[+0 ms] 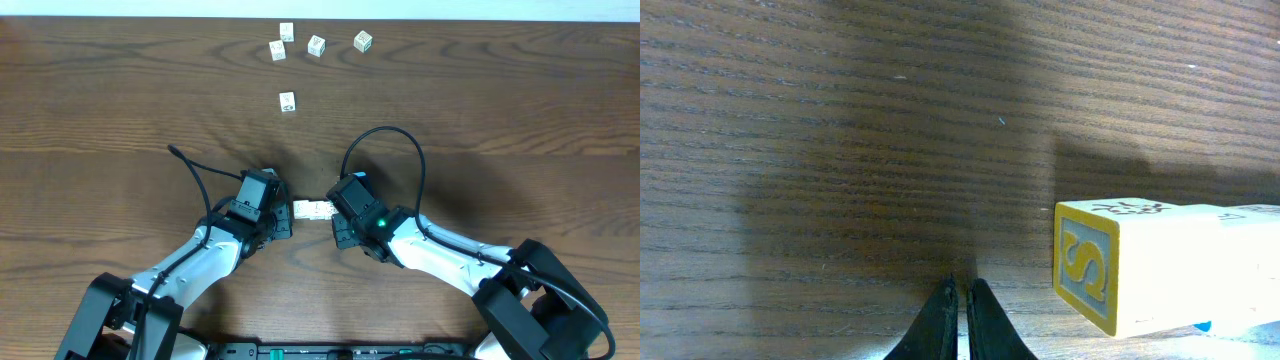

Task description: Lift 5 blocks

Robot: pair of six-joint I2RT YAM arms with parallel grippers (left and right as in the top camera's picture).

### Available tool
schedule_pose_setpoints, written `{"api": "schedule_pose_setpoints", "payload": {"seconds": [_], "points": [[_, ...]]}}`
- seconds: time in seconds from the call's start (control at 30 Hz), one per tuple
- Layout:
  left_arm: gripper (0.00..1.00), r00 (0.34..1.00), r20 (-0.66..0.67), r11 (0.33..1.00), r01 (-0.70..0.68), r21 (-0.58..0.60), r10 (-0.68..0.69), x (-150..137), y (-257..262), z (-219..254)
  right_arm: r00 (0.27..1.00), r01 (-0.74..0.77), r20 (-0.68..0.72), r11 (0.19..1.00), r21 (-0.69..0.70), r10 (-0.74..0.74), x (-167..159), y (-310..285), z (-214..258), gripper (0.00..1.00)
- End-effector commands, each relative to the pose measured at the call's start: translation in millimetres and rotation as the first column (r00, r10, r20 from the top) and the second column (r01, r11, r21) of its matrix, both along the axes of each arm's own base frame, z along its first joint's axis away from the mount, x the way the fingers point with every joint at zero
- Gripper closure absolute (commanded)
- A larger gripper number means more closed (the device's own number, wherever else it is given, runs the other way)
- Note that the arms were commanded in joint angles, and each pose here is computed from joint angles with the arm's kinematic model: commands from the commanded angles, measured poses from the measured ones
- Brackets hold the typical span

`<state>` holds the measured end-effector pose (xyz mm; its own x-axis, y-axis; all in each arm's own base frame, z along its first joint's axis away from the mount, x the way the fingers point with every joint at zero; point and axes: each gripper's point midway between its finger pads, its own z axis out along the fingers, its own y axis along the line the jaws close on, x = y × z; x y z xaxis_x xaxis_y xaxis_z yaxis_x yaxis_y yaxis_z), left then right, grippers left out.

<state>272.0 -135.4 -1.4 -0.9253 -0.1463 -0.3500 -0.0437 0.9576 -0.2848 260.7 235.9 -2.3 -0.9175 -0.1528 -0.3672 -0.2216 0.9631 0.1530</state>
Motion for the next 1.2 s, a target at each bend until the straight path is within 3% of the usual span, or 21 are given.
{"api": "schedule_pose_setpoints", "payload": {"seconds": [0.0, 0.27, 0.6, 0.93, 1.17], "points": [[0.93, 1.000, 0.004, 1.000, 0.001, 0.014, -0.001, -1, 3, 0, 0.998, -0.010, -0.062, 1.000, 0.011, 0.010, -10, -2, -7, 0.99], [0.92, 1.000, 0.004, 1.000, 0.001, 0.014, -0.001, -1, 3, 0, 0.990, -0.024, -0.140, 1.000, 0.007, 0.024, -27, -5, -12, 0.99], [0.93, 1.000, 0.004, 1.000, 0.001, 0.014, -0.001, -1, 3, 0, 0.976, 0.092, -0.190, 0.993, -0.080, -0.106, -37, -27, -17, 0.99], [0.92, 1.000, 0.004, 1.000, 0.001, 0.014, -0.001, -1, 3, 0, 0.975, 0.162, -0.125, 0.973, -0.166, -0.184, -28, -46, -17, 0.99], [0.93, 1.000, 0.004, 1.000, 0.001, 0.014, -0.001, -1, 3, 0, 0.980, 0.167, -0.080, 0.974, -0.154, -0.181, -18, -44, -14, 0.99]]}}
